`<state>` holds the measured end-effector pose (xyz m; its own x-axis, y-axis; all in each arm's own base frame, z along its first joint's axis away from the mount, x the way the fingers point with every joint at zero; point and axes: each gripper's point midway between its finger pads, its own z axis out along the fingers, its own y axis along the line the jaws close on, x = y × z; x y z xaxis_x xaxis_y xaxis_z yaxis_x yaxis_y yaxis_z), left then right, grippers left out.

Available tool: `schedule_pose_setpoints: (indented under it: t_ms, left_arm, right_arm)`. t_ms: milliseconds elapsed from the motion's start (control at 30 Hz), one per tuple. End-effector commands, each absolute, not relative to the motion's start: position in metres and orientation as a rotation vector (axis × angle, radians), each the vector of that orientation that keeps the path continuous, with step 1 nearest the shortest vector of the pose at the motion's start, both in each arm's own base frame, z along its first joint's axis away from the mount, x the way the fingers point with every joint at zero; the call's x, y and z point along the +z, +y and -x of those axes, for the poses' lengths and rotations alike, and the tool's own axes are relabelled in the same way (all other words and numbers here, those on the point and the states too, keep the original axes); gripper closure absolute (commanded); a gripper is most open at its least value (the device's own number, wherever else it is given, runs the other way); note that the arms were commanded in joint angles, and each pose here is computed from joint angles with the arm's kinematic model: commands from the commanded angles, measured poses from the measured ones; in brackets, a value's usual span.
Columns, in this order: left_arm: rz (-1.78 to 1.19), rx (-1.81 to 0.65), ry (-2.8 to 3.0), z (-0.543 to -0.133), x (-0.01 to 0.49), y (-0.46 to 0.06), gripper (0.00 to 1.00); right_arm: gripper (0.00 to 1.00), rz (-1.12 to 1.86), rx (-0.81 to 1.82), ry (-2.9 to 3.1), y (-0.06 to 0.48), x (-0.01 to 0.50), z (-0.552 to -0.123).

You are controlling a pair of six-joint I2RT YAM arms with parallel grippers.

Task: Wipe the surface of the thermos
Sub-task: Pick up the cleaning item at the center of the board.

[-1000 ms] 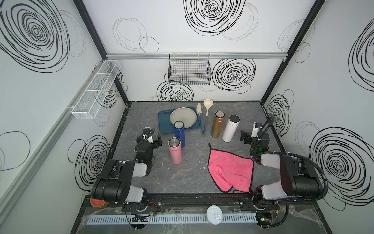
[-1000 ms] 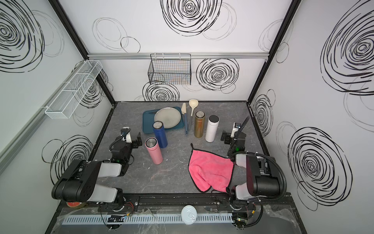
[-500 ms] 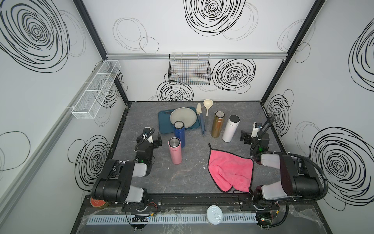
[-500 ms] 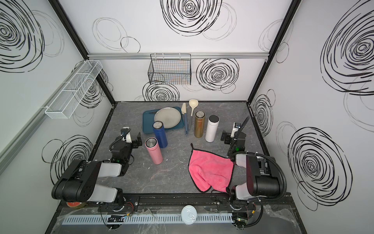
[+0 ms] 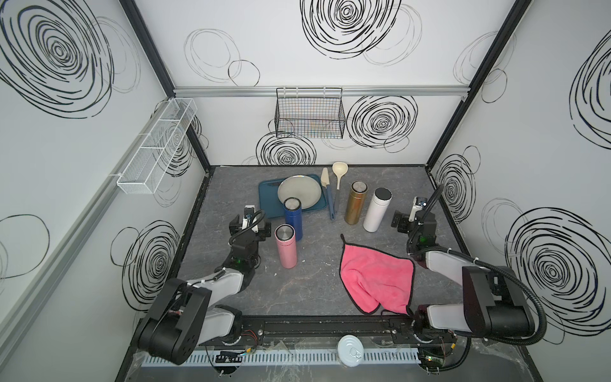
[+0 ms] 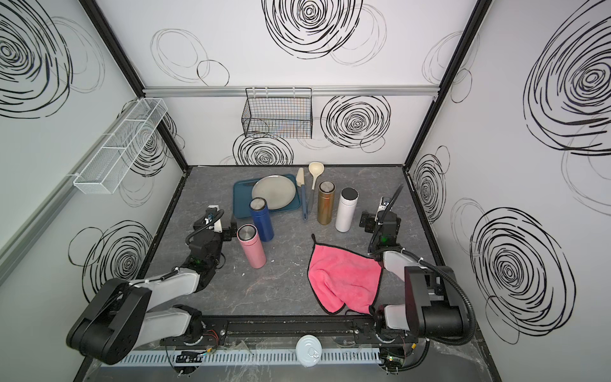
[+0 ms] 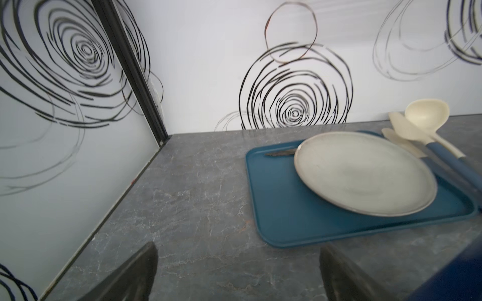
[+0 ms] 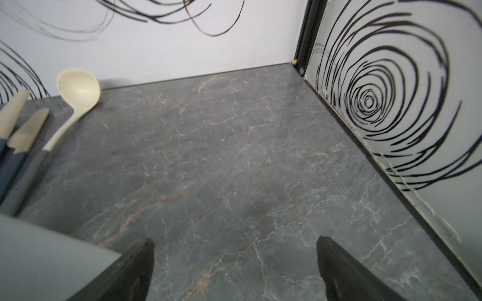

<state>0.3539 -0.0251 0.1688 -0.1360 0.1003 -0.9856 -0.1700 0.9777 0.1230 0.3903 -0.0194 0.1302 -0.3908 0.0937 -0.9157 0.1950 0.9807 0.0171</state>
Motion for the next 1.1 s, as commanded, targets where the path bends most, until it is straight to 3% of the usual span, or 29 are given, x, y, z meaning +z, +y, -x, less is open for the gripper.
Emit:
schedule_pose_setpoints:
  t_ms: [0, 167, 333, 467, 767, 867, 1067]
  left_arm:
    - [0.142, 0.412, 1.681, -0.338, 0.177, -0.003, 0.01]
    - [0.245, 0.365, 1.642, -0.32, 0.189, 0.006, 0.01]
    - [0.459, 0.261, 1.577, -0.294, 0.201, 0.031, 0.01]
    - [0.468, 0.12, 1.538, -0.281, 0.204, 0.031, 0.01]
    - [0.535, -0.057, 1.382, -0.255, 0.195, 0.043, 0.01]
    - [0.492, -0.117, 1.36, -0.254, 0.198, 0.037, 0.01]
    - [0.742, -0.086, 1.37, -0.246, 0.171, 0.066, 0.01]
  right_arm:
    - [0.0, -0.28, -0.065, 2.075, -0.018, 0.133, -0.387]
    - [0.0, -0.559, -0.024, 2.292, -0.02, 0.121, -0.381]
    - [0.0, -0.5, 0.204, 2.324, 0.011, 0.115, -0.375]
    - [0.0, -0.685, 0.076, 2.256, -0.017, 0.132, -0.346]
    - [0.0, -0.566, 0.296, 1.997, -0.002, 0.19, -0.294]
    - [0.0, -0.743, 0.305, 1.93, -0.016, 0.182, -0.271]
    - [0.0, -0.609, 0.528, 1.953, 0.021, 0.189, -0.25]
